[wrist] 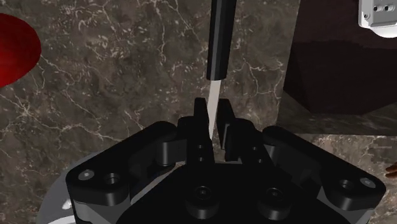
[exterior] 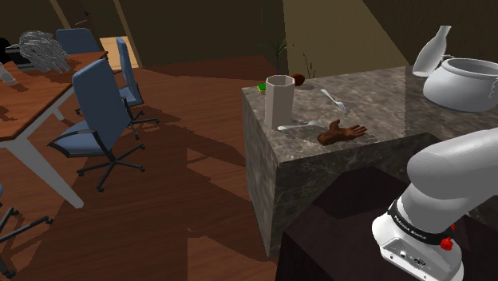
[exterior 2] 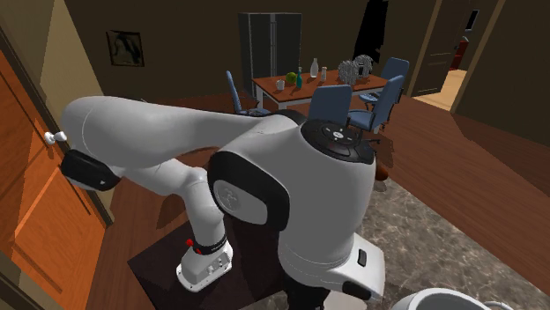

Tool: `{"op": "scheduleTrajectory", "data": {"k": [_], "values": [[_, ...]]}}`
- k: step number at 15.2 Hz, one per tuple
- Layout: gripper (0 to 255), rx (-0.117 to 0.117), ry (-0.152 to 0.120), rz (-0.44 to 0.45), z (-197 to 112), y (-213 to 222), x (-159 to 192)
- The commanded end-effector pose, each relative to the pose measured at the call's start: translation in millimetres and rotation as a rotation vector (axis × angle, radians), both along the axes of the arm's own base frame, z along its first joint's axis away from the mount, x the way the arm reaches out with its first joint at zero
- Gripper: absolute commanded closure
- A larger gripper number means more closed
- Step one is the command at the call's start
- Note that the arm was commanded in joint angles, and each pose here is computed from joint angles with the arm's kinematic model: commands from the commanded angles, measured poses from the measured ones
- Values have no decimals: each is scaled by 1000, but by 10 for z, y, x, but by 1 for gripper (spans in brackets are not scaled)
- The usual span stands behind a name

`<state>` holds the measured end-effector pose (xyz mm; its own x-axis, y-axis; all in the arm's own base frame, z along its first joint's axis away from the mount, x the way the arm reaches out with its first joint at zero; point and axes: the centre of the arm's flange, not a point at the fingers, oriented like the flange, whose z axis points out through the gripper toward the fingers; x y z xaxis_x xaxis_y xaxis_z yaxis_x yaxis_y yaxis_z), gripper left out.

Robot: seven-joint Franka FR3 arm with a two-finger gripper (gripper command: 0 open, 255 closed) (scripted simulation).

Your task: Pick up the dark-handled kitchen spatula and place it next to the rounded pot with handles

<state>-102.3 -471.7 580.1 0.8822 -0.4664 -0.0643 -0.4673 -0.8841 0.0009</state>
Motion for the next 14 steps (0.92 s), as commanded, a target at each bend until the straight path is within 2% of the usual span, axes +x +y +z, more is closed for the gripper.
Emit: {"op": "scheduleTrajectory", "data": {"k": [1, 14], "values": [[255, 0, 1, 1, -78, -33, -60], [255, 0, 1, 1, -764, -33, -60]]}}
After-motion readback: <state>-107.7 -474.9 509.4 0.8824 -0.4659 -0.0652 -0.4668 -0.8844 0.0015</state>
